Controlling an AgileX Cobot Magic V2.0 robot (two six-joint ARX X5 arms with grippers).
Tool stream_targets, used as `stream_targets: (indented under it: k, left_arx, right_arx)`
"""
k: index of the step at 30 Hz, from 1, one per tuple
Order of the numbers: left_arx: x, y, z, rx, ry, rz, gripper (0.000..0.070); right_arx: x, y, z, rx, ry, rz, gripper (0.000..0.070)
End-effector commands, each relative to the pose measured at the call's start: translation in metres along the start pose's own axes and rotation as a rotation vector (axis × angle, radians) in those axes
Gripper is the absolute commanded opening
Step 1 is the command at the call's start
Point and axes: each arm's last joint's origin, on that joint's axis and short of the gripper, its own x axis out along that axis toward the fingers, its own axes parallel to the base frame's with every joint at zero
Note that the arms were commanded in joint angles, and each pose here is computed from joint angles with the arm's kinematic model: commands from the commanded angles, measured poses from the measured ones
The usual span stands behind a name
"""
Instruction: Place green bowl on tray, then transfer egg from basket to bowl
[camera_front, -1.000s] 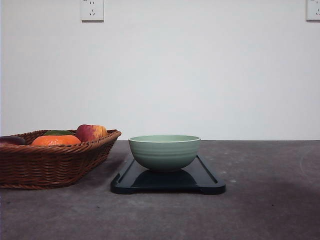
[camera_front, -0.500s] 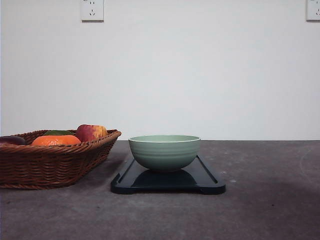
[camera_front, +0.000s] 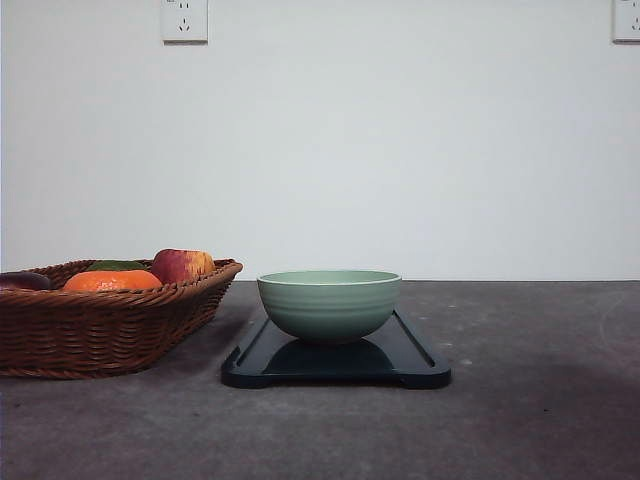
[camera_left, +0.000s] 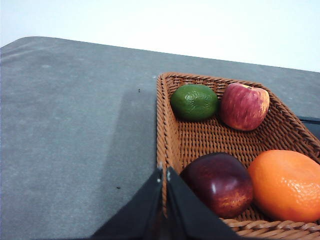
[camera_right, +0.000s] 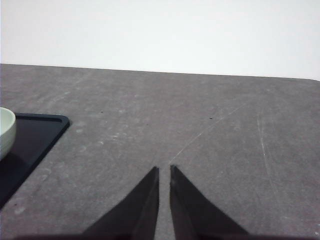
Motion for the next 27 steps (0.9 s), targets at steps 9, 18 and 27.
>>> stream_targets:
  k: [9,18,27]
  left_arx:
    - [0.0018,0.0007,-0.0045,0.006,0.001,0.003,0.0000]
    - [0.0018,0.0007,-0.0045,0.006,0.001,0.003,0.0000]
    - [0.0018,0.0007,-0.0046,0.006,0.001,0.003,0.0000]
  right_arx:
    - [0.0003,-0.0001,-0.0003,0.011,-0.007,-0.002,0.0033]
    - [0.0003,-0.0001,-0.0003,0.011,-0.007,-0.002,0.0033]
    - [0.0003,-0.0001,-0.0003,0.011,-0.007,-0.002,0.0033]
